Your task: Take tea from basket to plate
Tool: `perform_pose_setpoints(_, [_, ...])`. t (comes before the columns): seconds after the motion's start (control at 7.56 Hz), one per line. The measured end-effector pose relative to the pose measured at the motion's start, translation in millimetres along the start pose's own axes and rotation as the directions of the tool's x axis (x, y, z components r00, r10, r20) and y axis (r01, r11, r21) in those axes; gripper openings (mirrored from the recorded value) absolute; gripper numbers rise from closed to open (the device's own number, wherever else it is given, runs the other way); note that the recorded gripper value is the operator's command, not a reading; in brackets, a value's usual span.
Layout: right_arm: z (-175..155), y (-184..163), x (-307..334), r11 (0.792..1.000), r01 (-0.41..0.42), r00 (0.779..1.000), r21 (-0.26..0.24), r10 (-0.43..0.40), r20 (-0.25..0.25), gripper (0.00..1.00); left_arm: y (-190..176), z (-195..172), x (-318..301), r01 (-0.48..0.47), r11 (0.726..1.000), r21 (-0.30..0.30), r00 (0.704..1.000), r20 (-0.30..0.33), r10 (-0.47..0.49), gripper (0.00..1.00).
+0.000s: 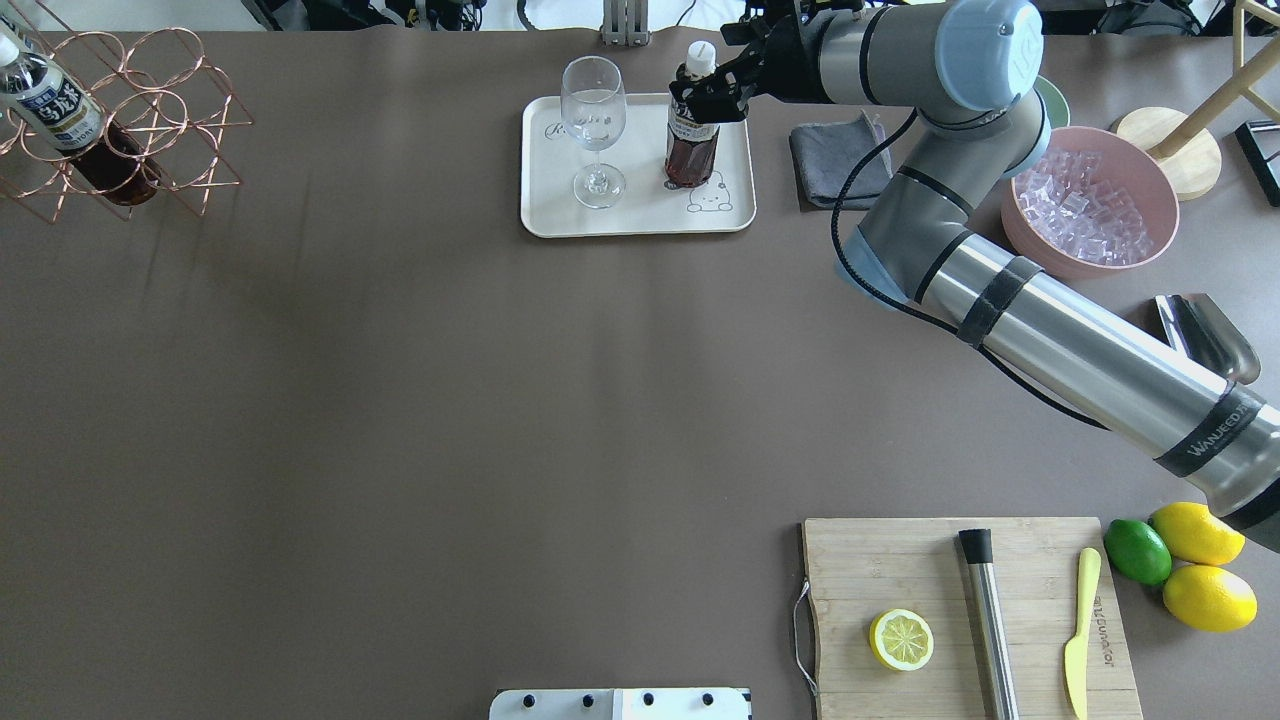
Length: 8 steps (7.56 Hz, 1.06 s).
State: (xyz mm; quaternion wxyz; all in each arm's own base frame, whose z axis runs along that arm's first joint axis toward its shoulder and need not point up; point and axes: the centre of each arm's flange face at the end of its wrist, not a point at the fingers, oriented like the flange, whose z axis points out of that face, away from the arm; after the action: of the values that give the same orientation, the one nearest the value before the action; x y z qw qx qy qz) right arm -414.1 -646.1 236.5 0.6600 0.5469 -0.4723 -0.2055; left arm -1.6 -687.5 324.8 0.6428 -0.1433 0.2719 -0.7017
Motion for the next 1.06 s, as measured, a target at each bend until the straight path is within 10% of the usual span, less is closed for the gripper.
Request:
perform_pose_setpoints(0.53, [-54.7,-30.4,22.9,0.988,-0.021,0.988,-0.151,0.044,0.146,1.00,-60.5,55.0,35.3,-0.044,0.999,0.006,0.998,-0.037,0.044,0.00])
perform_pose_setpoints(1.06, [-131.5,57.5,83.0,0.938,-0.017,0.983,-0.346,0.079,0.167,1.00,-75.2,73.3,36.5,-0.058,0.998,0.010,0.997,-0.047,0.058,0.00])
